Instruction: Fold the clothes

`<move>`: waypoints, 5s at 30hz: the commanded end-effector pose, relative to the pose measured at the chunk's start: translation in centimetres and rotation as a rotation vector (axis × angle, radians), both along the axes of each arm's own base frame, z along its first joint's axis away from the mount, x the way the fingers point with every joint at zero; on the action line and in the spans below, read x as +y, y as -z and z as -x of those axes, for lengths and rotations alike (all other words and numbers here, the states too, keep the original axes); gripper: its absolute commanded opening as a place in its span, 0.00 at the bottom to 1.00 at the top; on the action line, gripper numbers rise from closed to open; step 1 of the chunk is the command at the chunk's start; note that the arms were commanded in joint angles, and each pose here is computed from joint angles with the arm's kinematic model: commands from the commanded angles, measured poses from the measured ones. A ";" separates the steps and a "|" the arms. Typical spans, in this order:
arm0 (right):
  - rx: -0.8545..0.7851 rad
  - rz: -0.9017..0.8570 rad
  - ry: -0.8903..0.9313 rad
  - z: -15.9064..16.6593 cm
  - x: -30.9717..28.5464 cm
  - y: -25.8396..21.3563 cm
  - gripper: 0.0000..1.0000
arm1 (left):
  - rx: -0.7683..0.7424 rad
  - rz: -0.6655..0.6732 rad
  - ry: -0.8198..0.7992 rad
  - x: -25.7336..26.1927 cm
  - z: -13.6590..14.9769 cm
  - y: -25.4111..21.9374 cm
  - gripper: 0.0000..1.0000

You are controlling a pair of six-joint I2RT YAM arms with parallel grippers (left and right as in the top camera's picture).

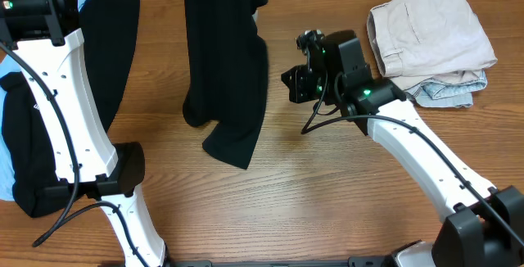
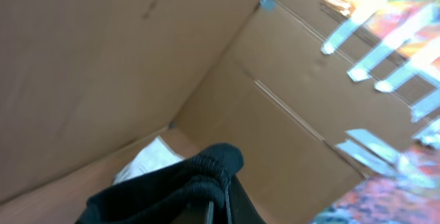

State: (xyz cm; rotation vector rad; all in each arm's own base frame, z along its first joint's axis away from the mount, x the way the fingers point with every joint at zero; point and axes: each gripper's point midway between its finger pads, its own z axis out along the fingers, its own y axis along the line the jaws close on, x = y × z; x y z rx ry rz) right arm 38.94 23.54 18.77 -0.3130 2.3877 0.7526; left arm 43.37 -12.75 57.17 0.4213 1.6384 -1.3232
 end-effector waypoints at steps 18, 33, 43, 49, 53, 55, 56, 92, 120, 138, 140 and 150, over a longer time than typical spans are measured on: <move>-0.189 0.074 0.091 -0.2 -7.7 -17.0 0.04 | -0.122 -0.120 -0.212 3.3 -2.0 0.8 0.04; -0.223 0.004 0.030 2.9 -7.5 -21.1 0.27 | -0.106 -0.174 -0.140 0.5 -1.2 2.6 0.04; -0.190 0.016 0.064 2.5 -8.8 -20.3 0.39 | -0.240 -0.206 -0.063 -5.1 1.1 1.1 0.04; -0.130 0.037 0.077 2.8 -9.6 -19.0 0.47 | -0.464 -0.134 -0.115 -3.7 5.8 -6.3 0.04; -0.062 0.051 0.073 2.3 -9.4 -16.7 0.51 | -0.560 -0.114 -0.217 -2.1 8.5 -9.8 0.04; -0.017 0.039 0.051 2.1 -8.9 -15.2 0.52 | -0.584 -0.113 -0.264 -1.6 9.2 -10.7 0.04; 0.013 0.021 0.029 2.0 -8.3 -14.2 0.53 | -0.592 -0.110 -0.285 -1.3 9.5 -11.1 0.04; -0.160 -0.345 -0.743 3.9 6.6 -3.4 0.94 | -0.545 -0.132 -0.306 -1.1 8.9 -10.1 0.04; -0.006 -0.098 -0.407 0.2 7.9 2.8 0.14 | -0.451 -0.152 -0.364 -0.2 7.2 -8.5 0.04; -0.202 0.158 -0.012 1.0 -2.6 -12.2 0.04 | -0.289 -0.399 -0.531 2.8 4.7 -2.1 0.04; -0.238 0.143 0.006 2.2 -3.8 -14.8 0.04 | -0.301 -0.423 -0.531 2.9 5.0 -2.0 0.04; -0.373 0.066 0.067 9.2 -7.9 -22.6 0.04 | -0.374 -0.442 -0.595 3.9 10.6 -4.7 0.04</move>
